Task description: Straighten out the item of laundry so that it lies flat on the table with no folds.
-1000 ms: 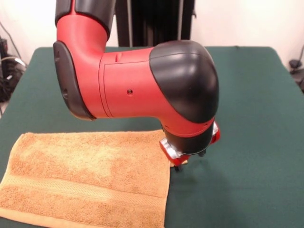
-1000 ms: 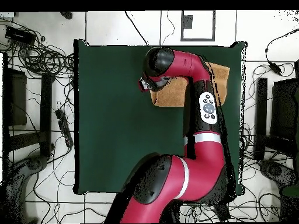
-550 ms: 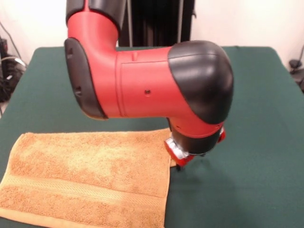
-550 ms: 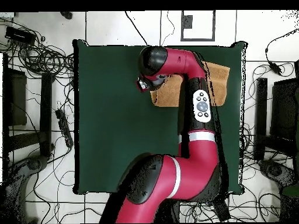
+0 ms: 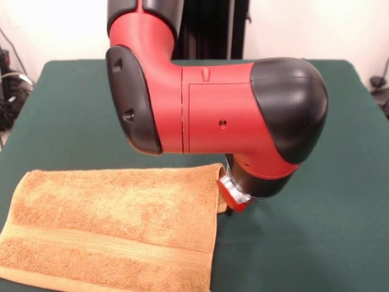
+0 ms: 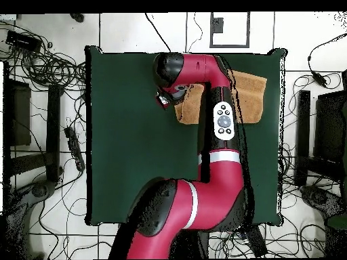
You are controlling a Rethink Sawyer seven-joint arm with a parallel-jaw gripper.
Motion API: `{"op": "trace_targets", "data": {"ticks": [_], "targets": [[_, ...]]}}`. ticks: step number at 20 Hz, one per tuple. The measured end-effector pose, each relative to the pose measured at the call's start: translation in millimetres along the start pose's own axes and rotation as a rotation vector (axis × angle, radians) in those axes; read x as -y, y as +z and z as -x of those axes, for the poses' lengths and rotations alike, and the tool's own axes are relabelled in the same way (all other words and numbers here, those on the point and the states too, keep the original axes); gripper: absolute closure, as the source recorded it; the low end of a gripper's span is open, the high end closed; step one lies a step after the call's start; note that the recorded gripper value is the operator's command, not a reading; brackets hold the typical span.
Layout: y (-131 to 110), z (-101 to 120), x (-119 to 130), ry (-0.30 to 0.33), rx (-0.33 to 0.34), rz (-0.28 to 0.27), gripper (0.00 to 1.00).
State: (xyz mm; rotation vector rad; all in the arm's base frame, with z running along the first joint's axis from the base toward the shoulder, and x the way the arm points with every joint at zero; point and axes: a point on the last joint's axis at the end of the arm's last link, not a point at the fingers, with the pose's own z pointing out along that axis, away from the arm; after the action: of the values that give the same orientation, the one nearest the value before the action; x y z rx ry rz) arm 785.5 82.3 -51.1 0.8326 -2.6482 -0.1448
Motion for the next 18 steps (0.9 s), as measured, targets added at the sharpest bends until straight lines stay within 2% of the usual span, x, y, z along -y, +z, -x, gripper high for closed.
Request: {"op": "trace_targets", "data": {"ticks": [9,13,18], "targets": [[-13,-17,37,-0.046,-0.110,-0.103,0.00],[-20,-20,45,-0.052,-0.122,-0.118,0.00],[-22,-26,48,-0.034,-0.152,-0.093,0.00]]}}
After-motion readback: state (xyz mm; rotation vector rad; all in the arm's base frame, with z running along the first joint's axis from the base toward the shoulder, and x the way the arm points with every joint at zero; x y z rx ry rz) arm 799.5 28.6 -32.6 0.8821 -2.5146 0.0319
